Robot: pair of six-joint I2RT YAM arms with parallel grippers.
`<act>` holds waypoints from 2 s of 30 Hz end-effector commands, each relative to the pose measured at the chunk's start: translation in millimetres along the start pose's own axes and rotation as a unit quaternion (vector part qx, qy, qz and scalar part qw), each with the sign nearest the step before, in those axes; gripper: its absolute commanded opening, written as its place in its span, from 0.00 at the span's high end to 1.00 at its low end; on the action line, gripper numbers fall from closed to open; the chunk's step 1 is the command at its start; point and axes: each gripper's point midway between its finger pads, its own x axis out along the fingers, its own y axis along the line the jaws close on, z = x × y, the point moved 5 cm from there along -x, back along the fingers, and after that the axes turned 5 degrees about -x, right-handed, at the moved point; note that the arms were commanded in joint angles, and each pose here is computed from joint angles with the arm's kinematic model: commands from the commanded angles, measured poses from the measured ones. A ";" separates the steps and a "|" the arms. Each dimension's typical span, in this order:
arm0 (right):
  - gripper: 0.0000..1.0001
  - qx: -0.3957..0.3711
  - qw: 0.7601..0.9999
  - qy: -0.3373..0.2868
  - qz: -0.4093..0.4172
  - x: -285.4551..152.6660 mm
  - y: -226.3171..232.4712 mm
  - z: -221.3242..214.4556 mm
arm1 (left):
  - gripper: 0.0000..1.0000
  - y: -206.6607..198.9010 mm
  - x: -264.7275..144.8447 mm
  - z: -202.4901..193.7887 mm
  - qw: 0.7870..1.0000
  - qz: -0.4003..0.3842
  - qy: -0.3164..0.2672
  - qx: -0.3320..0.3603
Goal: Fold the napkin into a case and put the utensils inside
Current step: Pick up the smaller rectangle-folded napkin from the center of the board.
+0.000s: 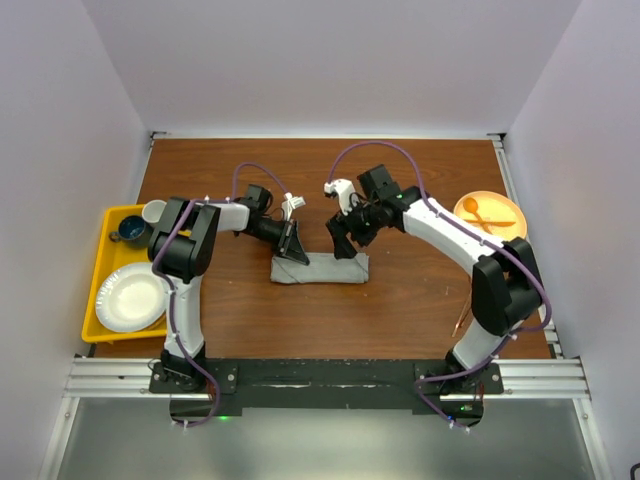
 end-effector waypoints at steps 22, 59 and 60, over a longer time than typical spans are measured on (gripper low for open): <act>0.29 -0.086 0.977 0.023 0.195 70.9 -38.7 -0.6 | 1.00 67.3 10.0 -42.0 0.989 0.136 0.055 -0.012; 1.00 -0.107 0.991 -0.015 0.080 42.5 -47.9 13.7 | 0.52 -22.0 -46.3 27.0 0.987 0.061 -0.124 0.075; 1.00 -0.119 0.991 -0.032 0.047 39.1 -55.4 21.3 | 0.43 -27.3 -53.4 30.7 0.985 0.064 -0.135 0.082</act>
